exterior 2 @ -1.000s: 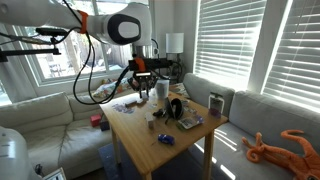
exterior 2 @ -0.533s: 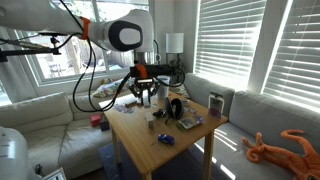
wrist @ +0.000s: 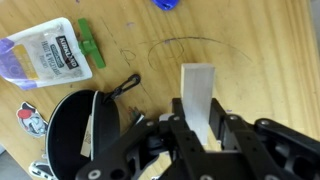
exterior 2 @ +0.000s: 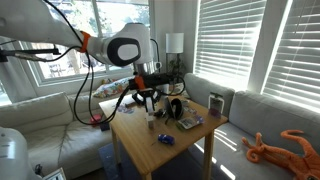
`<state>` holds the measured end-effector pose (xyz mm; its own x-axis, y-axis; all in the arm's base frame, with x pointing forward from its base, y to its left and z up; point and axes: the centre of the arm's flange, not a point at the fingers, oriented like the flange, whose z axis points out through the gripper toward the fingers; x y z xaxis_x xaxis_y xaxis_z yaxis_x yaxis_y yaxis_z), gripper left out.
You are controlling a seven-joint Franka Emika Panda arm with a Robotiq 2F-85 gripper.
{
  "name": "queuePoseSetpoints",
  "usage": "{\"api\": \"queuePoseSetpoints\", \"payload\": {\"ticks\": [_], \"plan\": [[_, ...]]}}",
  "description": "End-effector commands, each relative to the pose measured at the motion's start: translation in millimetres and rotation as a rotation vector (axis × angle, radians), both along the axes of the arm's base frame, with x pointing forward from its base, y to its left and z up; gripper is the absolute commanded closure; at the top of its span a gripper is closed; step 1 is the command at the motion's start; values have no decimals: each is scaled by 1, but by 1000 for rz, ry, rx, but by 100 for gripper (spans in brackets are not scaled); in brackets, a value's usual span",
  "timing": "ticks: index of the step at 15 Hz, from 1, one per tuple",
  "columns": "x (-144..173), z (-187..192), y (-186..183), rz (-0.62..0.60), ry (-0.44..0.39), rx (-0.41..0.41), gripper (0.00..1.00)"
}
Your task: Add a block to the block stack
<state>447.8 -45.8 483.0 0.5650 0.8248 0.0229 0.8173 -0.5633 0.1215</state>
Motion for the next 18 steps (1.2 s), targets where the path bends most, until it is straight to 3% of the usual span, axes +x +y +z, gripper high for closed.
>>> {"api": "queuePoseSetpoints", "payload": {"ticks": [1, 10, 18], "plan": [[-7, -10, 5, -11, -42, 9, 93], [-7, -9, 5, -16, -10, 116, 93], [-1, -9, 1, 51, 9, 87, 93]]}}
